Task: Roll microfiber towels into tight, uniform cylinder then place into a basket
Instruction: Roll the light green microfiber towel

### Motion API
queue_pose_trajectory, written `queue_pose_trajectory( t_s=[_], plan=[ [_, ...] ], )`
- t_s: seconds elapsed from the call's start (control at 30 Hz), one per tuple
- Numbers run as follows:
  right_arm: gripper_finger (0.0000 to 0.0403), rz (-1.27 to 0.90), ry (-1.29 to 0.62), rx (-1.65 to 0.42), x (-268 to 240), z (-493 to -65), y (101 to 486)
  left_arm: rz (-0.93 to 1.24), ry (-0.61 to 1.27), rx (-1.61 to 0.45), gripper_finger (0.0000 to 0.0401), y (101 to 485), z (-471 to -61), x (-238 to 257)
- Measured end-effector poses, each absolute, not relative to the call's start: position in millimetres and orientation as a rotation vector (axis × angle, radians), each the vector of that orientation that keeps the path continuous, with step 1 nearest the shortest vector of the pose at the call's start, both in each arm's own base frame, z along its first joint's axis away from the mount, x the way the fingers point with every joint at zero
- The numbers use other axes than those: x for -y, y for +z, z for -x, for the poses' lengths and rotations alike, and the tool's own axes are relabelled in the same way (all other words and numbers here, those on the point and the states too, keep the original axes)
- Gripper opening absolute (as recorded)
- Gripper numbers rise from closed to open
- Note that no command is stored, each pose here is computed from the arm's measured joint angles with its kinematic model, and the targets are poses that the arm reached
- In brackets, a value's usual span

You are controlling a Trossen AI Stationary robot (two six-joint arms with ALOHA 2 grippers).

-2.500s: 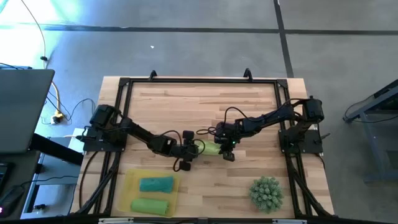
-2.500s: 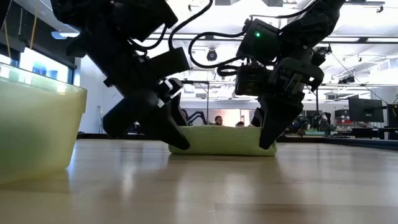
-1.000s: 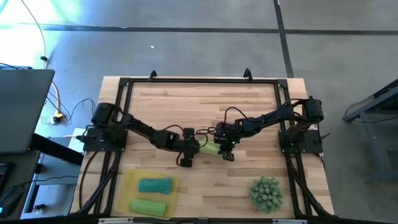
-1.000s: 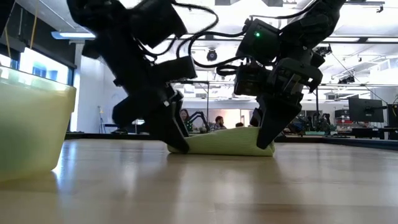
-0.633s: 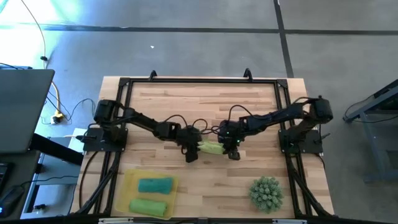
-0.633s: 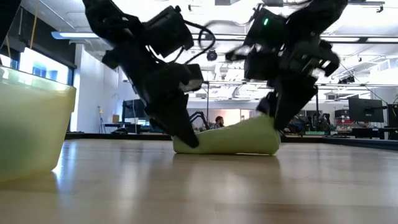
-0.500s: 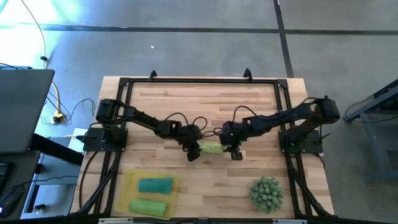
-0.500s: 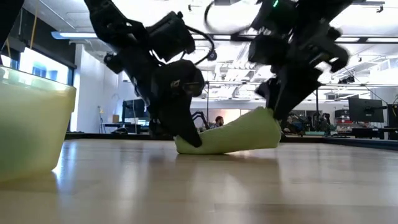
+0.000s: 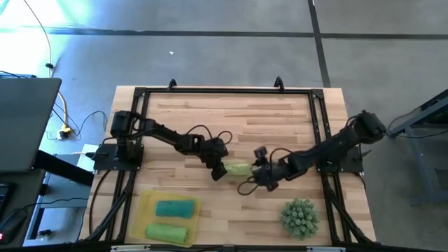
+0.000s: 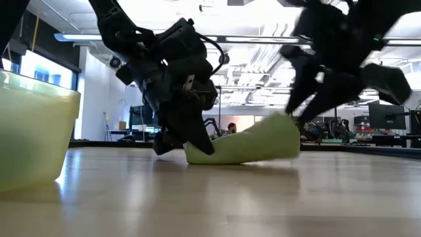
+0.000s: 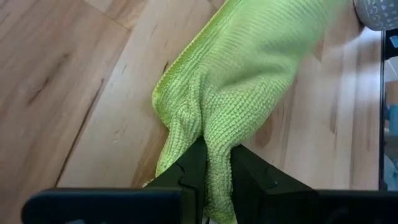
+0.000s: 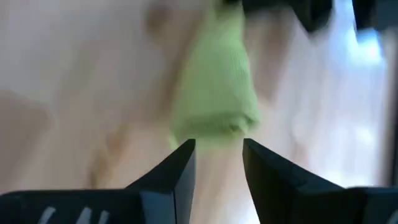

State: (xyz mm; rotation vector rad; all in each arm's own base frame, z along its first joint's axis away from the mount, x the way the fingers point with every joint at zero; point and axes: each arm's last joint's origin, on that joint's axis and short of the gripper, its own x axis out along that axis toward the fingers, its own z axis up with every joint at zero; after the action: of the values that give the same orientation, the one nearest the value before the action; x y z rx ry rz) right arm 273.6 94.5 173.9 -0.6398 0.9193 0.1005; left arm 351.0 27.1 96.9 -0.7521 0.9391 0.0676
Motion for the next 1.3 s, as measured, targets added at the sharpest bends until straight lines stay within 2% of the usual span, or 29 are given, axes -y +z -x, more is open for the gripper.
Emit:
queue_pose_trajectory(
  t_s=[0.17, 0.3, 0.4, 0.6, 0.8, 0.9, 1.07, 1.3],
  plan=[
    [0.0126, 0.718, -0.108, -1.053, -93, -249, 175, 0.741, 0.089, -0.935, 0.0045, 97, -352, -21],
    [0.0126, 0.654, -0.195, -0.946, -96, -254, 182, 0.731, 0.132, -0.923, 0.0045, 97, -352, -18],
    [0.0126, 0.527, -0.22, -0.822, -97, -266, 189, 0.727, 0.145, -0.912, 0.0045, 98, -353, -16],
    [0.0137, 0.307, -0.078, -0.771, -86, -285, 188, 0.723, 0.162, -0.901, 0.0045, 98, -354, -14],
    [0.0198, 0.233, 0.092, -0.844, -79, -293, 173, 0.726, 0.167, -0.902, 0.0045, 98, -354, -11],
    [0.0214, 0.227, 0.118, -0.901, -77, -297, 158, 0.726, 0.171, -0.897, 0.0045, 98, -354, -10],
    [0.0211, 0.221, 0.113, -0.963, -76, -302, 137, 0.72, 0.18, -0.894, 0.0045, 98, -354, -10],
    [0.0181, 0.121, 0.063, -1.006, -82, -302, 124, 0.689, 0.193, -0.881, 0.0045, 98, -355, -10]
  ],
)
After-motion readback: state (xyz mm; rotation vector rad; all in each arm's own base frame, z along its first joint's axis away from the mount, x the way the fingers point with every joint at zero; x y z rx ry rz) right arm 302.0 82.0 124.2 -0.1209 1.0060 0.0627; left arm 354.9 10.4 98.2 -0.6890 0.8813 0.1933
